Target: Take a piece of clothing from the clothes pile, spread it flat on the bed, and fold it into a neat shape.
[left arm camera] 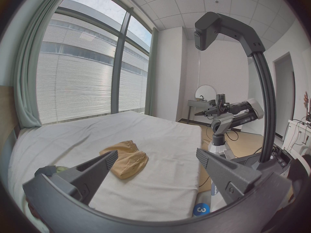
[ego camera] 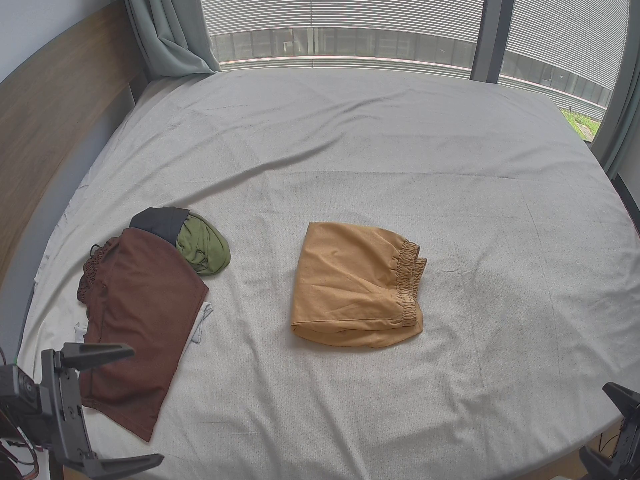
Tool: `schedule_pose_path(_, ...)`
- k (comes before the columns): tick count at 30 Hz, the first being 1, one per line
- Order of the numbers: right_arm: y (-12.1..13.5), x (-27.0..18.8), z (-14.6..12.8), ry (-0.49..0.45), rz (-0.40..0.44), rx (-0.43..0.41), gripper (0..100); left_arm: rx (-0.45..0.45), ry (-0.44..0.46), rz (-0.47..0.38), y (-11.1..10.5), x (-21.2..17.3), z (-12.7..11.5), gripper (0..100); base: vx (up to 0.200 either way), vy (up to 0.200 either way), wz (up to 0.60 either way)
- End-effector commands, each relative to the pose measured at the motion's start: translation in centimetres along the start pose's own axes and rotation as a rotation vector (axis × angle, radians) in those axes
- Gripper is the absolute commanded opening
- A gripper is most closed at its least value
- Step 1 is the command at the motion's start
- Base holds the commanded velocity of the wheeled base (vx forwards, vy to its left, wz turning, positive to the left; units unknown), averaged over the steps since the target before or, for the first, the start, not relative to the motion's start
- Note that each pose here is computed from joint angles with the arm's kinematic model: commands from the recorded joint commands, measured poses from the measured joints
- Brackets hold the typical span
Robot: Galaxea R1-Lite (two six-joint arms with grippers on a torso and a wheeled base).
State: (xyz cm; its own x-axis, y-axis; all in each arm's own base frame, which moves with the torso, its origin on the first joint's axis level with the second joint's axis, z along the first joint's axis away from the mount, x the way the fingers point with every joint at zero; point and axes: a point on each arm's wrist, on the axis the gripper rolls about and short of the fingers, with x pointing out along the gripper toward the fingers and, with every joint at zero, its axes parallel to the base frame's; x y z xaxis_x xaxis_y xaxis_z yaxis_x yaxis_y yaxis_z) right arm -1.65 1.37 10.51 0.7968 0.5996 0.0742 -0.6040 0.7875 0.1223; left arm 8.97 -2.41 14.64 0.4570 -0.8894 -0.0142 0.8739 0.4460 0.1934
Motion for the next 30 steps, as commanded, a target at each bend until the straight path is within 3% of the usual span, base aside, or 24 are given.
schedule_pose_path(1,-0.4,-1.2,-2.1,-0.028,-0.336,-0.069,100,0.038,0.013,0.207,-5.3,-3.6,-0.3,100,0.0,0.0,0.0)
schedule_pose_path(2,-0.4,-1.2,-2.1,-0.03,-0.357,-0.075,100,0.031,0.016,0.215,-5.5,-3.6,-0.4,100,0.0,0.0,0.0)
schedule_pose_path(3,-0.7,-1.3,-2.1,-0.03,-0.48,-0.133,100,-0.03,0.034,0.254,-7.2,-4.2,-1.4,100,0.0,0.0,0.0)
schedule_pose_path(6,-1.0,-1.5,-2.2,-0.006,-0.665,-0.199,100,-0.126,0.004,0.385,-10.3,-4.9,-3.2,100,0.0,0.0,0.0)
schedule_pose_path(7,-1.1,-1.6,-2.2,-0.005,-0.678,-0.199,100,-0.13,-0.005,0.404,-10.6,-4.9,-3.4,100,0.0,0.0,0.0)
schedule_pose_path(8,-1.1,-1.6,-2.2,-0.01,-0.699,-0.181,100,-0.209,-0.022,0.498,-11.4,-4.8,-4.3,100,0.0,0.0,0.0)
schedule_pose_path(9,-1.1,-1.6,-2.3,-0.011,-0.694,-0.171,100,-0.226,-0.016,0.542,-11.3,-4.7,-4.4,100,0.0,0.0,0.0)
schedule_pose_path(12,-1.1,-1.6,-2.5,-0.009,-0.686,-0.121,100,-0.221,-0.007,0.649,-11.1,-4.4,-4.4,100,0.0,0.0,0.0)
schedule_pose_path(14,-1.1,-1.6,-2.7,0.016,-0.673,-0.117,100,-0.219,-0.003,0.7,-11.1,-4.2,-4.4,100,0.0,0.0,0.0)
schedule_pose_path(15,-1.1,-1.6,-2.8,0.033,-0.647,-0.136,100,-0.178,0.018,0.768,-10.9,-4.0,-4.4,100,0.0,0.0,0.0)
schedule_pose_path(23,-1.1,-1.5,-2.8,0.034,-0.644,-0.137,100,-0.057,0.078,0.826,-10.8,-3.9,-4.5,100,0.0,0.0,0.0)
schedule_pose_path(26,-1.1,-1.5,-2.8,0.034,-0.644,-0.137,100,0.095,0.128,0.736,-11.0,-4.1,-4.5,100,0.0,0.0,0.0)
schedule_pose_path(28,-1.1,-1.5,-2.8,0.034,-0.643,-0.137,100,0.104,0.115,0.672,-11.1,-4.3,-4.5,100,0.0,0.0,0.0)
schedule_pose_path(30,-1.1,-1.5,-2.8,0.034,-0.641,-0.137,100,0.041,0.119,0.583,-10.6,-4.5,-4.3,100,0.0,0.0,0.0)
